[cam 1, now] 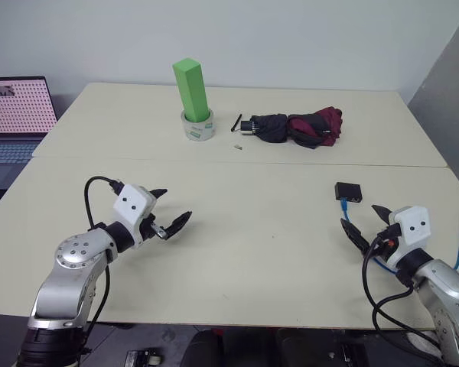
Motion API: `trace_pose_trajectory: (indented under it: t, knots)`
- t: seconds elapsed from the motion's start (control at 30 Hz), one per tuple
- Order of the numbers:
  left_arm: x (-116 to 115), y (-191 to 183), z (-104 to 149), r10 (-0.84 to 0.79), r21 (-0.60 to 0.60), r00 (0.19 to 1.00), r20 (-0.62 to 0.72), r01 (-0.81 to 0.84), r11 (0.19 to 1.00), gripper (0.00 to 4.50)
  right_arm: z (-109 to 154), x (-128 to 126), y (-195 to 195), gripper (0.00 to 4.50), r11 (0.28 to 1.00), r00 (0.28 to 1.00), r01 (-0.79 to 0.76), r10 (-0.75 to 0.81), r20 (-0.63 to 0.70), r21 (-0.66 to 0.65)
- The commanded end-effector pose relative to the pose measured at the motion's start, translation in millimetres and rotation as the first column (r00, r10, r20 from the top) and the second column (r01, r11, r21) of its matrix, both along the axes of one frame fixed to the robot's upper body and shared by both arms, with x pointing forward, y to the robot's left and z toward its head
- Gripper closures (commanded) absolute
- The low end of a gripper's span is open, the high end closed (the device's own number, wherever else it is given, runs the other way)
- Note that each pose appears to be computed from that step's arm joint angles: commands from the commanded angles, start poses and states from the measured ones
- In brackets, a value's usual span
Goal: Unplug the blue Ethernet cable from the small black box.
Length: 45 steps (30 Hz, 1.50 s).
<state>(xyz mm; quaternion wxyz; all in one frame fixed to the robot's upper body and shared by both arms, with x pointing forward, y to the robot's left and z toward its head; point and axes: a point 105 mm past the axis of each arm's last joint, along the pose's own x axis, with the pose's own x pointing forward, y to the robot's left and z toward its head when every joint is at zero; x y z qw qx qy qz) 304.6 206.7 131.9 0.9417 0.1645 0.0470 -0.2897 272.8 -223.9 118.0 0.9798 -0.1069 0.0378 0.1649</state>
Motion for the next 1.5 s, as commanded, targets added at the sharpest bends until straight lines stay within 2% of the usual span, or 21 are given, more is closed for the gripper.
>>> trace_pose_trajectory:
  t: [0.03,0.43,0.77,1.0,1.3,1.4,1.5]
  knots:
    - [-2.3,-1.2,12.4,-0.016,-0.008,0.999,0.046,0.017,1.0,0.01,12.0,-2.4,-0.4,0.09,1.0,0.999,-0.002,0.003,0.04,-0.009]
    - [-3.5,-14.7,7.8,-0.063,0.002,0.998,0.03,0.063,0.998,0.01,5.6,-5.2,1.0,0.09,1.0,1.0,-0.002,0.002,0.022,-0.006]
    - [-14.3,-57.9,8.7,-0.277,-0.027,0.96,-0.045,0.276,0.961,0.01,-16.7,2.1,-8.8,0.09,0.993,0.993,0.112,-0.112,-0.033,0.022]
    - [-26.9,-88.8,18.1,-0.468,-0.05,0.88,-0.08,0.465,0.884,0.01,-30.2,23.9,-5.0,0.09,0.982,0.982,0.184,-0.183,-0.04,0.031]
    - [-23.8,-97.1,15.1,-0.508,-0.029,0.856,-0.094,0.508,0.861,0.01,-42.9,59.9,1.1,0.09,0.95,0.954,0.301,-0.299,-0.031,0.084]
    - [-24.2,-99.5,13.6,-0.513,-0.027,0.853,-0.092,0.513,0.858,0.0,-46.0,68.0,2.1,0.56,0.94,0.944,0.33,-0.328,-0.037,0.09]
    - [-25.2,-100.6,11.8,-0.516,-0.024,0.852,-0.092,0.516,0.856,0.0,-48.2,69.4,1.2,1.36,0.93,0.933,0.359,-0.356,-0.052,0.08]
